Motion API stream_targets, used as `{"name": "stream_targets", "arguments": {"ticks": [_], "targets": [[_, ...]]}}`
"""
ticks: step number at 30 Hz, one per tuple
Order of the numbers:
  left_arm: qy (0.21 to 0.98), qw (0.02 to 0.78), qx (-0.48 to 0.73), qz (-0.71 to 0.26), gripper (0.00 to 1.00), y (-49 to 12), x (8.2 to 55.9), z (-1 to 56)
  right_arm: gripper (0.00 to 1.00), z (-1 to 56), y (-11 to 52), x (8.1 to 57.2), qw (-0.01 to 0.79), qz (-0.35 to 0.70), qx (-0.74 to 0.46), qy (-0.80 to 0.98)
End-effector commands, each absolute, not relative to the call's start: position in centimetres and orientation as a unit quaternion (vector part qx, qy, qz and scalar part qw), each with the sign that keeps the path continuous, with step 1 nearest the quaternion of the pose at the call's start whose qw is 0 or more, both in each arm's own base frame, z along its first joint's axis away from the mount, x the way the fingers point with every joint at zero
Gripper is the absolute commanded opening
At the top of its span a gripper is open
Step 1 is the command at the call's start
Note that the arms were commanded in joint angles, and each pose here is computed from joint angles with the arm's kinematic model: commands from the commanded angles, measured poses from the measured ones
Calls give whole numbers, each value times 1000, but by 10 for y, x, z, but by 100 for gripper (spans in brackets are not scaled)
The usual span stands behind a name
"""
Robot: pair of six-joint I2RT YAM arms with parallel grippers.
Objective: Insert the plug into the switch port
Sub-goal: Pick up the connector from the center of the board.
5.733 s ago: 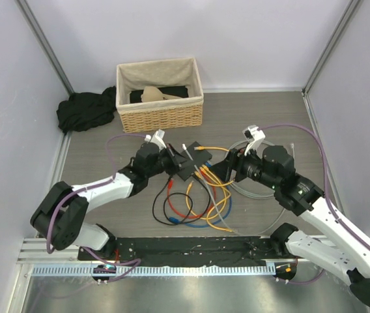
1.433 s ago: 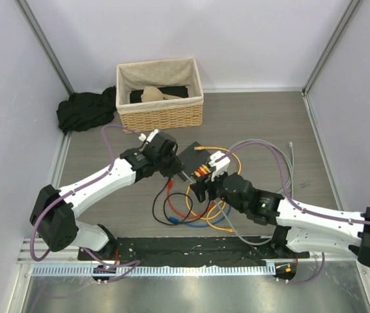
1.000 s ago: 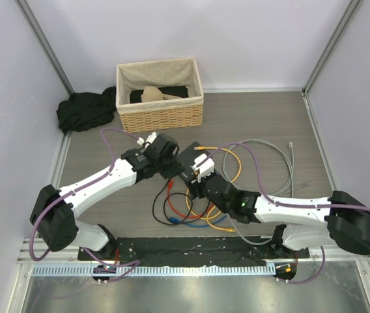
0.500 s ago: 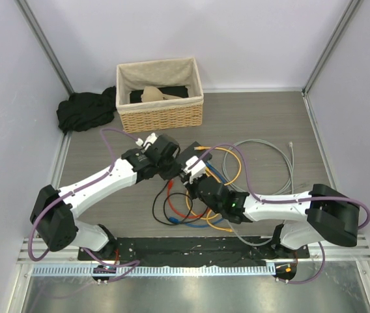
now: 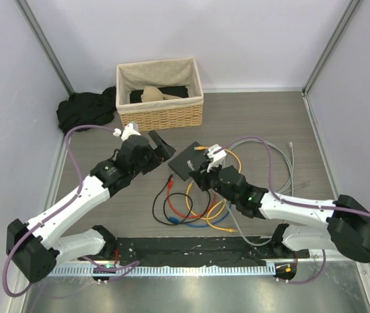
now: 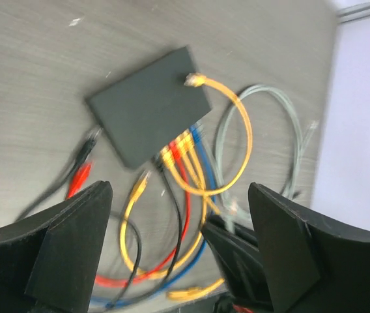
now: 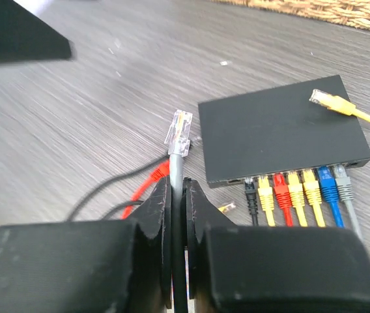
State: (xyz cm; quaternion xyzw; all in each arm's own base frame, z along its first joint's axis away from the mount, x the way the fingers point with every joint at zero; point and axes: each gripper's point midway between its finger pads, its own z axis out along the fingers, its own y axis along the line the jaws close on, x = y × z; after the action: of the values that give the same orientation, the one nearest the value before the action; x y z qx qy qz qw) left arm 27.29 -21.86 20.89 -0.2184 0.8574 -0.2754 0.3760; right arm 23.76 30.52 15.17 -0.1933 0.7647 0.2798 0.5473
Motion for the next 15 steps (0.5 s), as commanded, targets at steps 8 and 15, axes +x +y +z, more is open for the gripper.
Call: {"name": "stream_targets", "arguments": {"ticks": [8,15], "targets": [[758,368,-118,-525,91,-279,269,236,1,202,307,212,511,451,-129,721],[709,363,-116,-593,87,-288,262,254,1,207,301,203,493,492,-111,709]]}}
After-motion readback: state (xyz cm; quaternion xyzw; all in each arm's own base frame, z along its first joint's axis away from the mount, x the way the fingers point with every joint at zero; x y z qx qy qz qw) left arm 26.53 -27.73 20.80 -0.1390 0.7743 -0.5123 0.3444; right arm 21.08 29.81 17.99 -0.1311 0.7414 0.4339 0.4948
